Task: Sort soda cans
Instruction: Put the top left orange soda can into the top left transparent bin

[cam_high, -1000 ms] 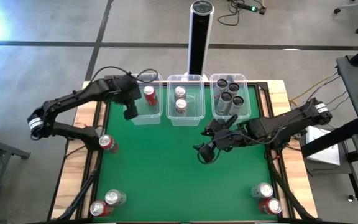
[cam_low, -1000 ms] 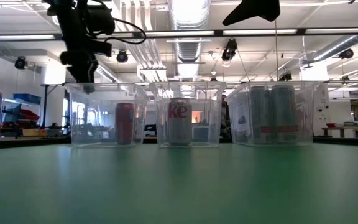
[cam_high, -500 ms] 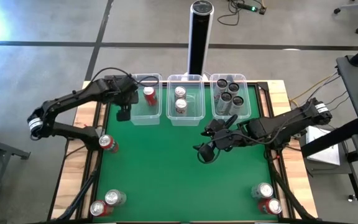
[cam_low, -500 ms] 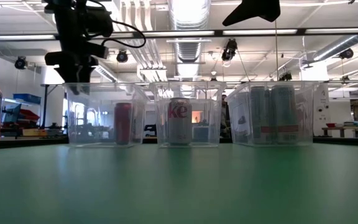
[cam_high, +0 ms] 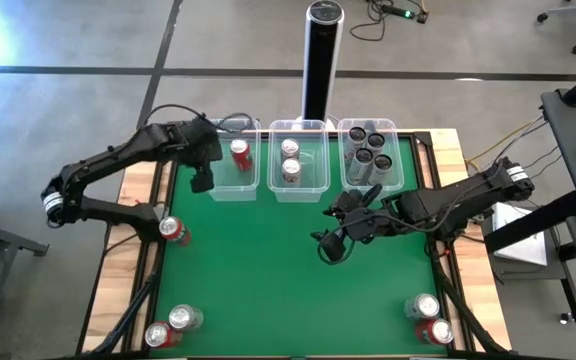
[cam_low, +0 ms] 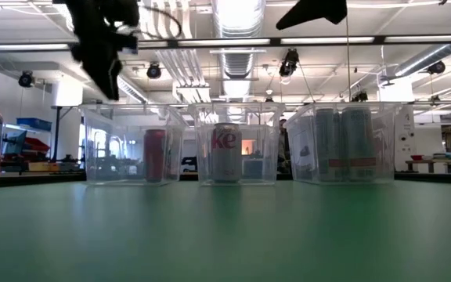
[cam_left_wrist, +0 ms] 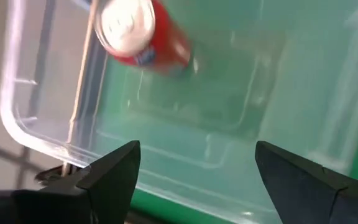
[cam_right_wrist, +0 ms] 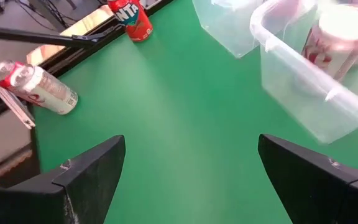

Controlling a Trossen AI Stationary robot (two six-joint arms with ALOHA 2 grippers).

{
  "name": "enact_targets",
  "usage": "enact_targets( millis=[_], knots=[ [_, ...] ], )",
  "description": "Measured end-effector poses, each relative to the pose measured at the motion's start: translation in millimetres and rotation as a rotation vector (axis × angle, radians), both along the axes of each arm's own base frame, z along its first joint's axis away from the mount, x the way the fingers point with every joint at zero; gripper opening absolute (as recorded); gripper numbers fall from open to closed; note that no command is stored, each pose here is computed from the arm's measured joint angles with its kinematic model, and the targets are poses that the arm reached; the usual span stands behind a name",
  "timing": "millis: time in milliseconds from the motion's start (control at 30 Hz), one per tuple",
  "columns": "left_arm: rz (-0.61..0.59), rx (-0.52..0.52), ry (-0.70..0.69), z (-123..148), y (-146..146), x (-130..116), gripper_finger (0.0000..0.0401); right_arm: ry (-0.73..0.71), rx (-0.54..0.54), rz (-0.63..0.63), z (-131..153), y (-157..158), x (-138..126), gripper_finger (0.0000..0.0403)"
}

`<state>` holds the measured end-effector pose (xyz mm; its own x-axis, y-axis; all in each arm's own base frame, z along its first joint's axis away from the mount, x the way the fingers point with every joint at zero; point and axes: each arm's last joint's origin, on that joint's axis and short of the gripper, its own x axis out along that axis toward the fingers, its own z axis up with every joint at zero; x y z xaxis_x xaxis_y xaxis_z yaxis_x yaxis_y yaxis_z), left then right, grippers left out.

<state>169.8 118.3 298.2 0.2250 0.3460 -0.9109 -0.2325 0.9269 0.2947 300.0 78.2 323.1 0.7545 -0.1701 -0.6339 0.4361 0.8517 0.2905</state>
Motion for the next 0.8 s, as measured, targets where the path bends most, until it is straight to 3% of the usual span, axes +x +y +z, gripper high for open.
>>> enact_targets(
  millis=[133, 200, 267, 367, 467, 667, 800],
  knots=[
    [0.063, -0.061, -0.181, 36, -8, -2, 0.0301, -0.057, -0.146, -0.023, 5, -3, 4, 0.0364],
    [0.096, -0.143, -0.306, 56, -17, -8, 0.0301, -0.093, -0.202, -0.038, 9, -6, 7, 0.0364],
    [0.092, -0.235, -0.433, 73, -29, -15, 0.0301, -0.130, -0.233, -0.050, 13, -8, 9, 0.0364],
    [0.051, -0.286, -0.530, 88, -53, -32, 0.0301, -0.176, -0.244, -0.049, 16, -8, 14, 0.0364],
    [0.061, -0.332, -0.562, 88, -73, -54, 0.0301, -0.190, -0.237, -0.041, 15, -6, 18, 0.0364],
    [0.159, -0.438, -0.610, 74, -96, -93, 0.0308, -0.162, -0.089, -0.051, -5, -2, 32, 0.0364],
    [0.229, -0.504, -0.650, 65, -102, -107, 0.0309, -0.124, -0.093, -0.050, -17, -3, 40, 0.0364]
  ],
)
